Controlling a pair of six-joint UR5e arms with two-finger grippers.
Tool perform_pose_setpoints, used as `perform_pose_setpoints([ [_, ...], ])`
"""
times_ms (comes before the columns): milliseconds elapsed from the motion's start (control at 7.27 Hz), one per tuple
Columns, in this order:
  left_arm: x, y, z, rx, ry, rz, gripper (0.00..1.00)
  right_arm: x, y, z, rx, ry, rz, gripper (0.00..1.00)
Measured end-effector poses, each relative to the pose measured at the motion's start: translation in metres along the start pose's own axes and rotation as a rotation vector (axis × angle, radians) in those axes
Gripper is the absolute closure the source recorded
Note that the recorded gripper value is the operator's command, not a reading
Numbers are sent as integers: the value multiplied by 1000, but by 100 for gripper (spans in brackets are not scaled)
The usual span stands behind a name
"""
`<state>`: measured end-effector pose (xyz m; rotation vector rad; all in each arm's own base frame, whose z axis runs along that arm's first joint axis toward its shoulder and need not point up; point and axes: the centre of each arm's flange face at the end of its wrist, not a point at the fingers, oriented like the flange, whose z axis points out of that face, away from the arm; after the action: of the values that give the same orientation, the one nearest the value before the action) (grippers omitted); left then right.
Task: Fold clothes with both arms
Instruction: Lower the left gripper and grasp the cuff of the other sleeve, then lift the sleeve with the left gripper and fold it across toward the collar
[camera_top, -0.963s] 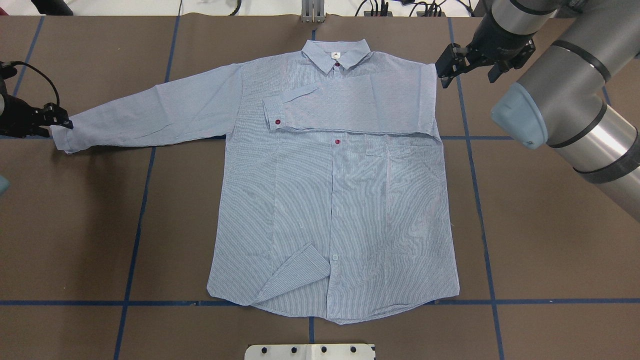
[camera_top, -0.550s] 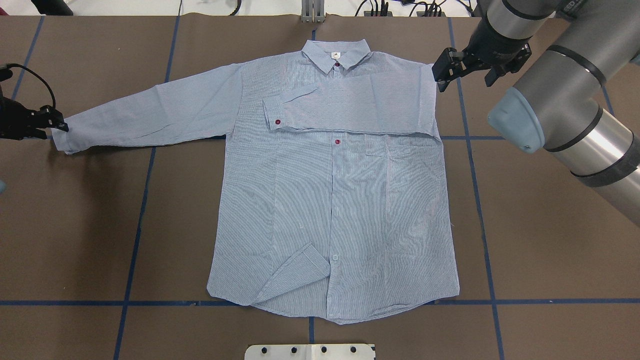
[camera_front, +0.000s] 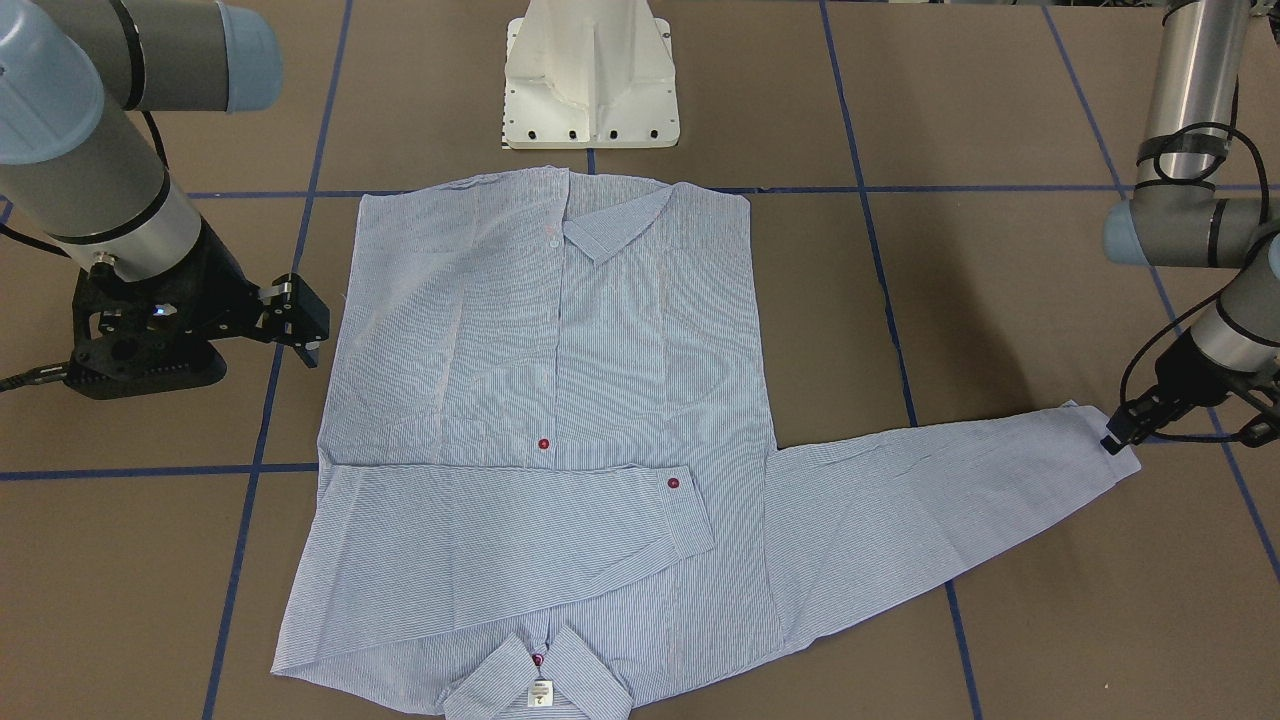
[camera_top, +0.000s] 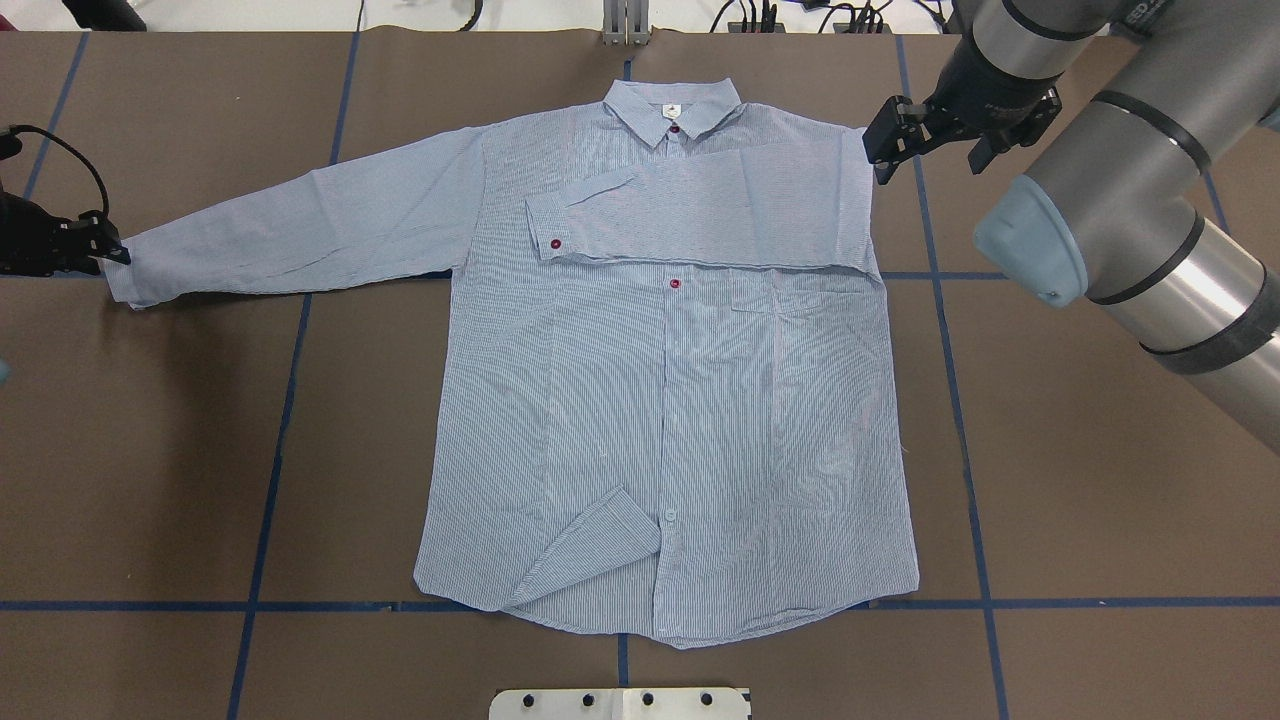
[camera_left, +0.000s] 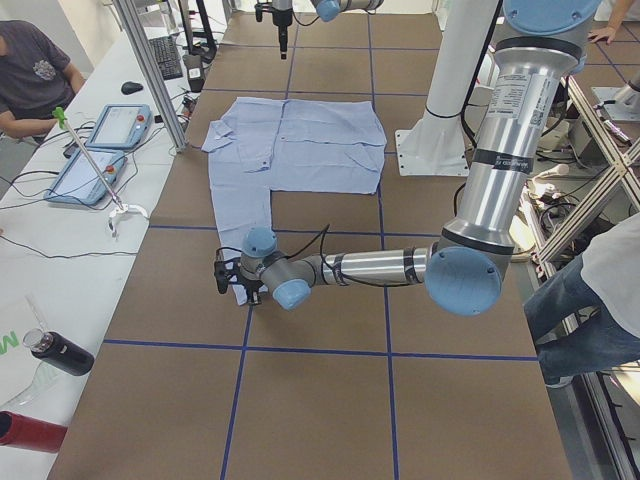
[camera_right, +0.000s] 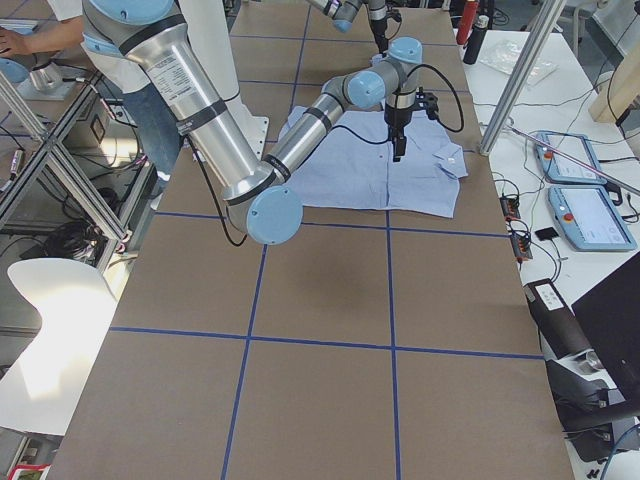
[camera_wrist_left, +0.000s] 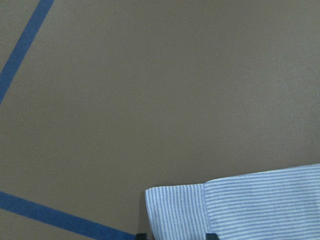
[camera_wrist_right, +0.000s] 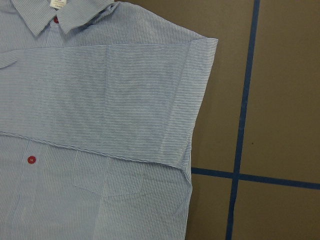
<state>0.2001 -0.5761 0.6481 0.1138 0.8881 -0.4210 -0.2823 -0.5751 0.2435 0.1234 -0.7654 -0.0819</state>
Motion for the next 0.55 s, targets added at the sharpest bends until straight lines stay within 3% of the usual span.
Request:
perform_pose_setpoints([
  [275, 0, 0, 0, -2, 1, -4, 100, 0, 0, 0, 0, 0, 0, 0],
  [550, 1, -2, -3, 0, 4, -8, 100, 1, 0, 0, 0, 0, 0, 0],
])
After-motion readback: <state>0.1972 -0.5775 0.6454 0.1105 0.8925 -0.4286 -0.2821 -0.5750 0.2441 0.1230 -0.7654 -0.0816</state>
